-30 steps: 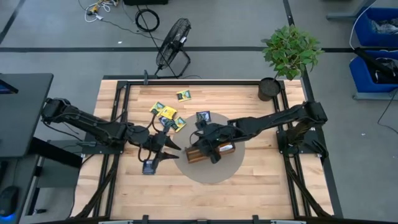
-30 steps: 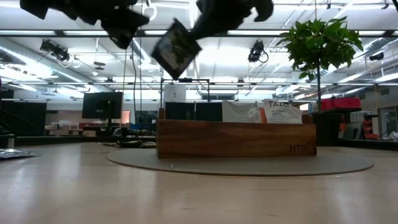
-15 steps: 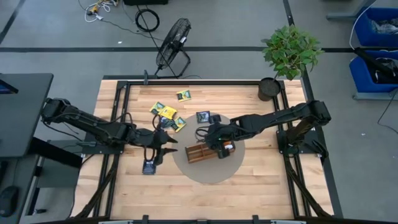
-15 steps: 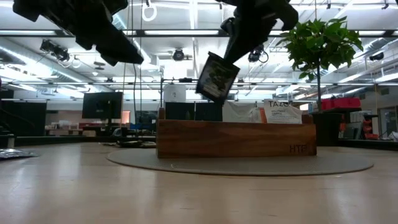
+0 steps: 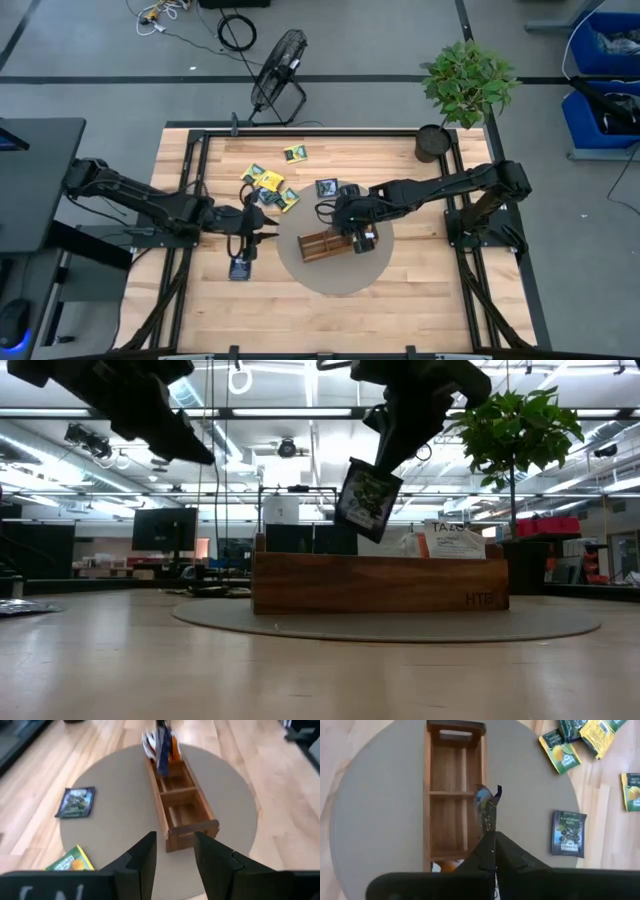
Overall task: Pick & Place Tea
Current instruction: Put the purple tea bag into the middle section of the wooden organizer
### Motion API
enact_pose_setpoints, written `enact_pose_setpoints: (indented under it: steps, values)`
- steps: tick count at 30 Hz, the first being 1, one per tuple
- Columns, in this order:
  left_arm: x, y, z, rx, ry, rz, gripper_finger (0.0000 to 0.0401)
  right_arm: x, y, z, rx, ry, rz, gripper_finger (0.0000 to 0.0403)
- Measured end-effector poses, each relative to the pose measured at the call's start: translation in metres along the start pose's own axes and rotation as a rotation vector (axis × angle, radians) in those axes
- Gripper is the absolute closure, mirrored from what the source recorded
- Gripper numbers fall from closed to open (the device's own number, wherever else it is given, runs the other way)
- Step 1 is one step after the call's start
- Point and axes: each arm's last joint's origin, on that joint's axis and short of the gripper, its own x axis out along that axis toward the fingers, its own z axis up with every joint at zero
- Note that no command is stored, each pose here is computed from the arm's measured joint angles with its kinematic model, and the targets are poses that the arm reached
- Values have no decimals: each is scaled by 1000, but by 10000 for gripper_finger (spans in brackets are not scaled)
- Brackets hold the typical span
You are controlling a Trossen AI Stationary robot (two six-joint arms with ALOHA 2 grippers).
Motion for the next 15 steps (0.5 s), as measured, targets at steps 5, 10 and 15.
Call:
enact_pose_setpoints:
  steps: [5, 10, 15]
  values:
    - [-17, 5, 5, 17, -47, 20, 270, 0, 1, 0, -9, -2, 4, 403]
    - [-29, 9, 9, 2, -98, 30, 270, 5, 0, -1, -27, 24, 16, 403]
    - [-30, 9, 10, -1, -107, 28, 270, 18, 0, -2, 5, 52, 56, 403]
